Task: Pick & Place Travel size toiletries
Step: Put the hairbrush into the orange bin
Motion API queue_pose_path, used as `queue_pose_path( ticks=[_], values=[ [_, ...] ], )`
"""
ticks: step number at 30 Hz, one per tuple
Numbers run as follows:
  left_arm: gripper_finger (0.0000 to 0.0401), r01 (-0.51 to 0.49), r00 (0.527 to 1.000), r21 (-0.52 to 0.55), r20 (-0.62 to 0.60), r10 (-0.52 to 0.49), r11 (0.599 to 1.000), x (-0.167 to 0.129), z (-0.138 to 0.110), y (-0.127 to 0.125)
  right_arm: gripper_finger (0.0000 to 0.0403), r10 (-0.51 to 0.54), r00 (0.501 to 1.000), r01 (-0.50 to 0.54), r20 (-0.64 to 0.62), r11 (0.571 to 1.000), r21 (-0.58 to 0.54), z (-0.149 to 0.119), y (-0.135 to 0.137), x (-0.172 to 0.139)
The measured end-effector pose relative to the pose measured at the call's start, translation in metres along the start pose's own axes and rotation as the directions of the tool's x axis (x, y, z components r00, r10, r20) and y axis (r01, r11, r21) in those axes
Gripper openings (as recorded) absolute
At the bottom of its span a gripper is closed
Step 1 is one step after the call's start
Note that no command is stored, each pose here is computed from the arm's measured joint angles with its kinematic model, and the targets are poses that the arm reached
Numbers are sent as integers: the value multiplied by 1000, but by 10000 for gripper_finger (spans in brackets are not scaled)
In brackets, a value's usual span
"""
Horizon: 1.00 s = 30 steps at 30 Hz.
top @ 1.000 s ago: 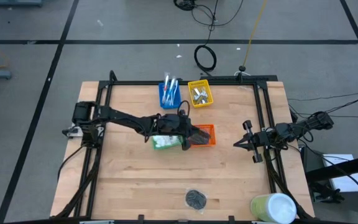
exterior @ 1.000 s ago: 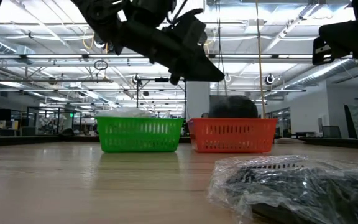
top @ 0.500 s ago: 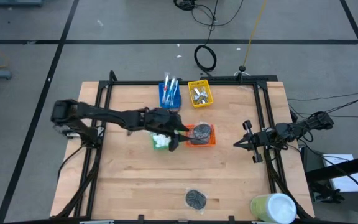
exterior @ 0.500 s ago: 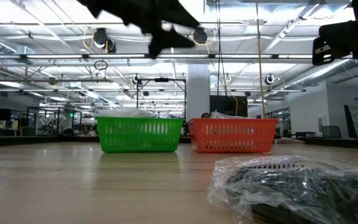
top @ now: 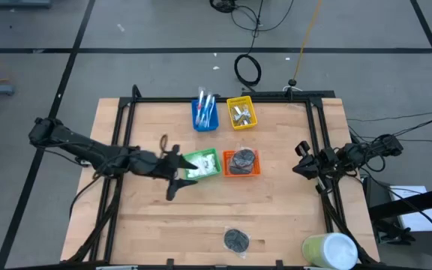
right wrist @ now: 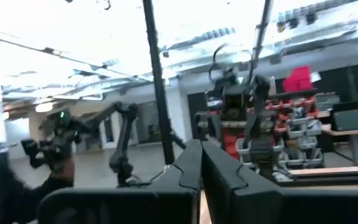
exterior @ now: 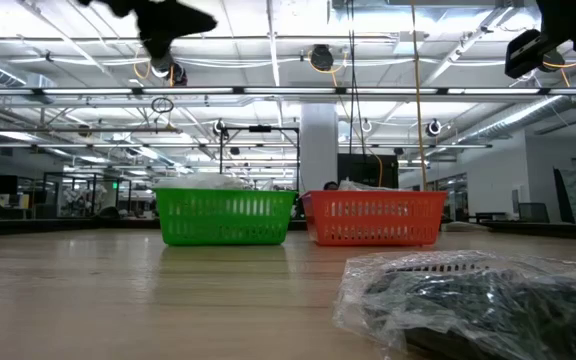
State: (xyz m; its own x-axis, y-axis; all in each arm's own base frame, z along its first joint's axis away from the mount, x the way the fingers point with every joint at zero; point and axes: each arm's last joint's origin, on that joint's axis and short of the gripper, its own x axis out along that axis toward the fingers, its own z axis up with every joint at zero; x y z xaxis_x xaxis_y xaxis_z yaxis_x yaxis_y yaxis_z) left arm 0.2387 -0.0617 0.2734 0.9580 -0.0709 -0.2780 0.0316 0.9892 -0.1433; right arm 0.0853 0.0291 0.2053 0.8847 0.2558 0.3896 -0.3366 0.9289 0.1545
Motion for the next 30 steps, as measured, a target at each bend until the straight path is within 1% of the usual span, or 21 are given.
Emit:
queue_pose_path(
  ticks=[4, 7, 9, 12, 14, 16, 17, 19, 21, 22, 23, 24, 25, 27, 28, 30],
  values=[
    [239, 1, 995, -67, 95, 6, 998, -23, -28, -3, 0, -48, 999, 47, 14, 999, 15, 1, -1, 0],
    [239, 20, 990, -76, 144, -9, 997, -38, -46, -3, 0, -43, 999, 43, 6, 999, 25, 0, -1, 0],
    [239, 38, 982, -48, 187, -28, 998, -47, -54, -3, 0, -43, 999, 43, 8, 999, 26, 0, -1, 0],
    [239, 61, 979, -4, 195, -60, 998, -57, -70, -1, 0, -42, 999, 42, 13, 999, 32, 1, -1, 0],
    [239, 63, 980, -10, 192, -60, 998, -61, -79, 2, 0, -38, 999, 35, 36, 997, 65, 3, -1, 1],
    [239, 62, 979, -25, 194, -56, 998, -64, -86, 6, 0, -31, 996, 25, 82, 997, 74, 7, 0, 3],
    [239, 60, 980, -24, 193, -55, 998, -66, -90, 8, 0, -23, 993, 15, 118, 998, 69, 10, 1, 5],
    [239, 48, 980, -26, 195, -42, 999, -70, -99, 12, 0, 40, 979, -50, 198, 998, 43, 17, 4, 9],
    [239, 20, 975, -50, 220, -8, 999, -74, -105, 16, 0, 113, 969, -116, 218, 993, 3, 17, 7, 16],
    [239, 14, 970, -64, 242, 2, 998, -76, -107, 18, 0, 135, 972, -137, 192, 991, -7, 13, 9, 21],
    [239, 15, 965, -72, 264, 5, 997, -78, -109, 20, 0, 143, 980, -143, 141, 990, -11, 6, 11, 27],
    [239, 17, 960, -70, 278, 3, 997, -80, -111, 21, 0, 130, 990, -129, 55, 992, -12, -3, 12, 34],
    [239, 18, 957, -64, 290, 1, 998, -81, -113, 22, 0, 101, 995, -102, -19, 995, -13, -6, 14, 47],
    [239, 21, 950, -58, 312, -2, 998, -83, -115, 23, 2, 14, 996, -17, -93, 999, -30, -6, 21, 78],
    [239, 21, 947, -58, 320, -2, 998, -84, -116, 24, 6, -34, 989, 26, -143, 998, -53, -9, 24, 95],
    [239, 19, 945, -61, 326, 2, 998, -85, -118, 25, 17, -92, 959, 63, -267, 991, -115, -18, 32, 130]
  ],
)
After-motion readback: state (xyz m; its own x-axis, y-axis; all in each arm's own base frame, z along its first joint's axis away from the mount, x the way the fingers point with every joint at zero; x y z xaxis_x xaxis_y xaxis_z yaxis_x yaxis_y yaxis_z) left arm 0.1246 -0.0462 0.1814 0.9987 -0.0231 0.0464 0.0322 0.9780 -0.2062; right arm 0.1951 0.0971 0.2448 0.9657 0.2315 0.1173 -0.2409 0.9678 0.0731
